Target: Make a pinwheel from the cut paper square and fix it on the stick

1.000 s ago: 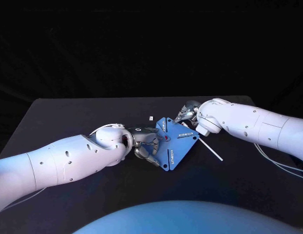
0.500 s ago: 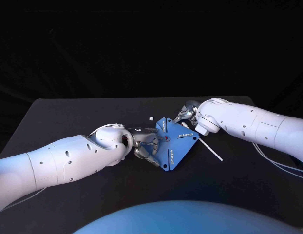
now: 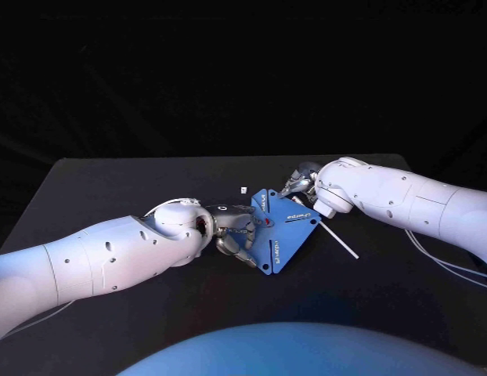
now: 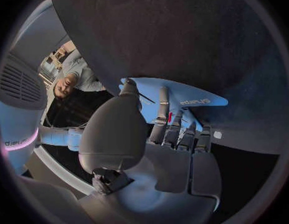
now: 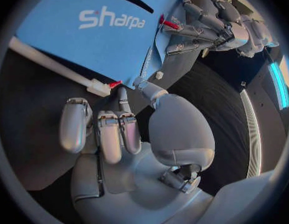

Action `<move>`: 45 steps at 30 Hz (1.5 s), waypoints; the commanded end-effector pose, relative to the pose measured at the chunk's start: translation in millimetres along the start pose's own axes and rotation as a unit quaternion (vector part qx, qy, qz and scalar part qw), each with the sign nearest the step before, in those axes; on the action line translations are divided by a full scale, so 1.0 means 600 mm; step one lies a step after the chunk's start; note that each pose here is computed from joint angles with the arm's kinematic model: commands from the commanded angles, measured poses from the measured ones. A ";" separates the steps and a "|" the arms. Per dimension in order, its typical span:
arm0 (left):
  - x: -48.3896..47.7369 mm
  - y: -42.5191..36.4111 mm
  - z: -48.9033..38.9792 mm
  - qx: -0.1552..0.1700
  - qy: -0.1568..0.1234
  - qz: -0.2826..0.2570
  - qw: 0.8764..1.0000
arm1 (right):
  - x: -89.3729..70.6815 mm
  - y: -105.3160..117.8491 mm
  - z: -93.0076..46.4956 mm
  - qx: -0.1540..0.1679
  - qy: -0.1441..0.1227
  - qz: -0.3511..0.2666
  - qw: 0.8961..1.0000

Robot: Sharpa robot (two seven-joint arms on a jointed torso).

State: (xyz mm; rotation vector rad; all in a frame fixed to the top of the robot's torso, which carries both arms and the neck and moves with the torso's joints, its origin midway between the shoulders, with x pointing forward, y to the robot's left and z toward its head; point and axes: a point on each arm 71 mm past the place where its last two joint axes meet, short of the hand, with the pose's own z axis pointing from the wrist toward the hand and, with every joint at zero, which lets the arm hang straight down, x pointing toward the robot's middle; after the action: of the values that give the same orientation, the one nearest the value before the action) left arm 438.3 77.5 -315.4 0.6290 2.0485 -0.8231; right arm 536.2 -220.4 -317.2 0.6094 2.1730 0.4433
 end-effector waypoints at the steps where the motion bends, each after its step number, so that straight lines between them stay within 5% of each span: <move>1: 0.003 0.001 0.000 -0.002 0.010 -0.002 1.000 | 0.013 -0.007 0.000 0.008 0.023 -0.008 1.000; 15: 0.003 0.002 0.000 -0.003 0.010 -0.003 1.000 | 0.023 0.001 -0.004 -0.005 0.039 -0.004 0.999; 27: 0.003 0.002 0.000 -0.003 0.011 -0.004 1.000 | 0.015 0.003 -0.005 -0.015 0.008 0.007 1.000; 45: 0.003 0.004 -0.001 -0.004 0.012 -0.005 1.000 | 0.004 -0.013 -0.008 -0.008 0.002 0.048 0.999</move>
State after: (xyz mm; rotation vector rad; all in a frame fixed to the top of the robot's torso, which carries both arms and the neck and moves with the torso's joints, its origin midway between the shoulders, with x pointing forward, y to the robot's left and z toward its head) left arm 438.9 78.6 -315.8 0.6239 2.0566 -0.8228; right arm 529.4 -227.6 -319.9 0.6780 2.1556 0.4806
